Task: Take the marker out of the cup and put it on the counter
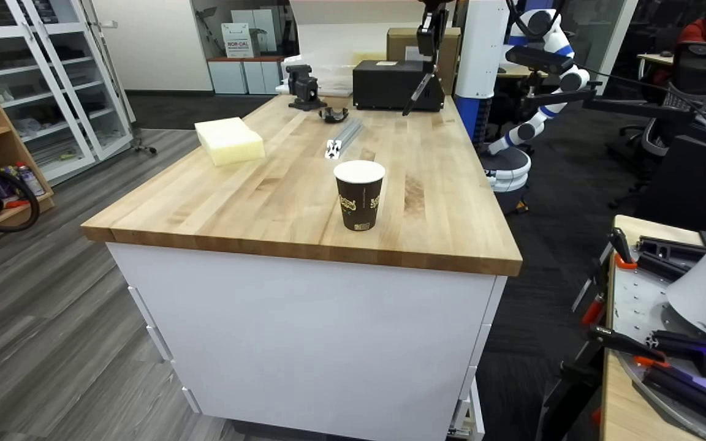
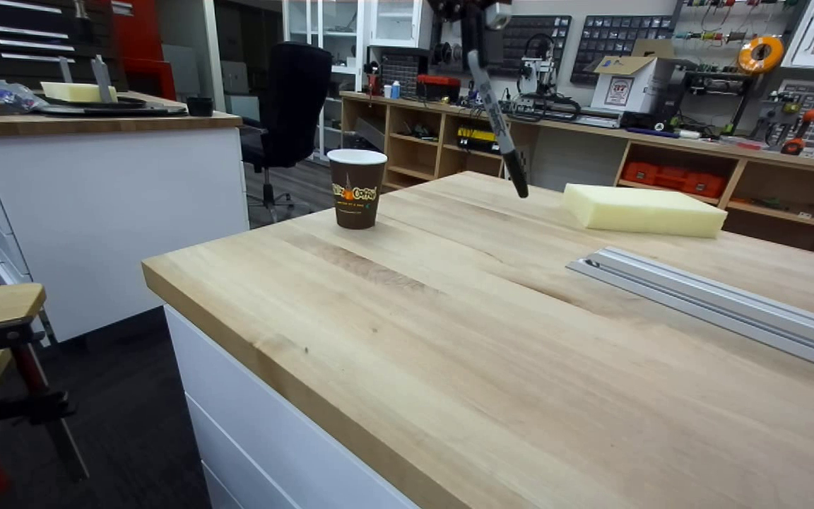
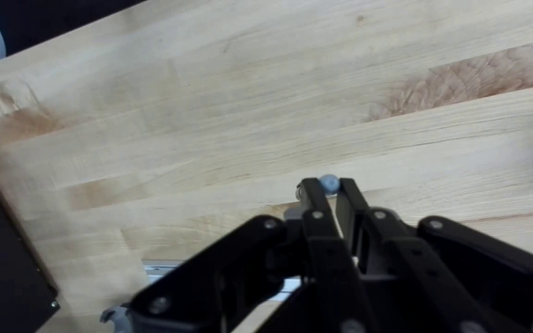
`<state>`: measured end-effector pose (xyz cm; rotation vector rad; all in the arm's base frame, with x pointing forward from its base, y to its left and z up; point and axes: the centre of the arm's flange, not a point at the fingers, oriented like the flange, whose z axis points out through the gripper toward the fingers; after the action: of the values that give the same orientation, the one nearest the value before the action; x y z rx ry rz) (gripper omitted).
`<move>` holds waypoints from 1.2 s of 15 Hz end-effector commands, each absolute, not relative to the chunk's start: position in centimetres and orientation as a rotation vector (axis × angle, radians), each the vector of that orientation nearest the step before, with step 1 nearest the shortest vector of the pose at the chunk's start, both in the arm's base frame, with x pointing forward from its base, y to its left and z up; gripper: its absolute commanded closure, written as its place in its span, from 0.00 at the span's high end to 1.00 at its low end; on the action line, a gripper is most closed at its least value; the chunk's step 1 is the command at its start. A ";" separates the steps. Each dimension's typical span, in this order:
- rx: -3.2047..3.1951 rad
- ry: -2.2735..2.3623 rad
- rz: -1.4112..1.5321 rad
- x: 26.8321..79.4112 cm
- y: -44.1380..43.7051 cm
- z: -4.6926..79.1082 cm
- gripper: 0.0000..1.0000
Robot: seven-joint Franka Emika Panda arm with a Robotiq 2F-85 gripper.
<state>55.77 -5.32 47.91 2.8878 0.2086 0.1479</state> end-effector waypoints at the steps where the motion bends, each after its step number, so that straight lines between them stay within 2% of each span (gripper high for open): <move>1: 2.919 0.048 0.089 58.0 -8.5 47.8 0.06; 4: 2.971 -0.002 0.024 58.3 -9.4 47.0 0.07; 5: 2.984 -0.019 0.002 58.3 -9.4 46.7 0.36; 6: 2.996 -0.024 -0.011 58.4 -9.3 46.4 0.37; 13: 3.053 -0.038 0.026 56.5 -8.4 46.8 0.81; 14: 3.030 -0.009 0.017 57.7 -8.7 45.6 0.63; 17: 3.038 -0.016 0.029 57.6 -8.6 46.0 0.81; 18: 3.039 -0.016 0.029 57.6 -8.6 46.1 0.81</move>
<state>57.63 -8.62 46.06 3.0387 -0.0159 0.0295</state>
